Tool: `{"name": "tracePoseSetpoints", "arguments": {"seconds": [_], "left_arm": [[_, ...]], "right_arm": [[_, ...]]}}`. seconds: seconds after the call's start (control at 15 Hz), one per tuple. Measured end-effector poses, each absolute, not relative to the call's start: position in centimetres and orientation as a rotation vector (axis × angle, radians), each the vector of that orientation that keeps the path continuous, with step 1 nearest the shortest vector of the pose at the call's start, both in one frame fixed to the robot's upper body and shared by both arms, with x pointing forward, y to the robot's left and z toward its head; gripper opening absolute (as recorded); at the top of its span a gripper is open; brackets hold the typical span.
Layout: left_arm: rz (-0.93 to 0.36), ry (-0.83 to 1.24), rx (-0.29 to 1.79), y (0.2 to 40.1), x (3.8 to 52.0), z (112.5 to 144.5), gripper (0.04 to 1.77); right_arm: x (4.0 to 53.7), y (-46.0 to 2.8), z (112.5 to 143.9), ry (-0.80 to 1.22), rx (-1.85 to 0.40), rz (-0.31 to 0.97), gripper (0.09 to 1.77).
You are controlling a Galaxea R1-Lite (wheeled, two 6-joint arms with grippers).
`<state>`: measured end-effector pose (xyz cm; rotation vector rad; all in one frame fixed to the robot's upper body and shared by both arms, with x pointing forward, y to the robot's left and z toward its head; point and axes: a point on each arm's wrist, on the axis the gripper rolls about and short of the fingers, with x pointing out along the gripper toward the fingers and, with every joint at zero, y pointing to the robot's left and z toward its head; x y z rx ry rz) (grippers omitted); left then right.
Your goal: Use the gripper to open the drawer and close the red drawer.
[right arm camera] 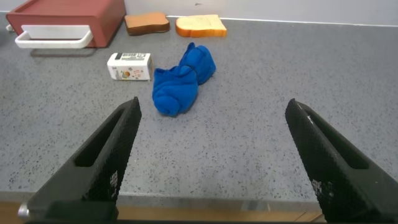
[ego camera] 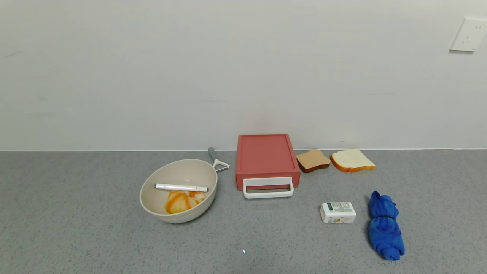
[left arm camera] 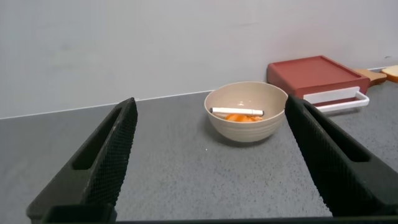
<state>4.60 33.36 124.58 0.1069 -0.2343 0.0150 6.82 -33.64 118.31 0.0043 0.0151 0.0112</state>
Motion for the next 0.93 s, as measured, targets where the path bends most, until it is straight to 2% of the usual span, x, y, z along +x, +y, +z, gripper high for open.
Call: {"name": "tracePoseSetpoints", "arguments": {"seconds": [0.33, 0.93], "left_arm": [[-0.004, -0.06, 0.095, 33.3, 6.8, 119.1, 1.72], [-0.012, -0.002, 0.001, 33.3, 6.9, 118.3, 1.72]], "right_arm": [[6.8, -33.6, 118.3, 0.014, 0.004, 0.011, 1.71], [6.8, -33.6, 118.3, 0.013, 0.005, 0.012, 1.71]]}}
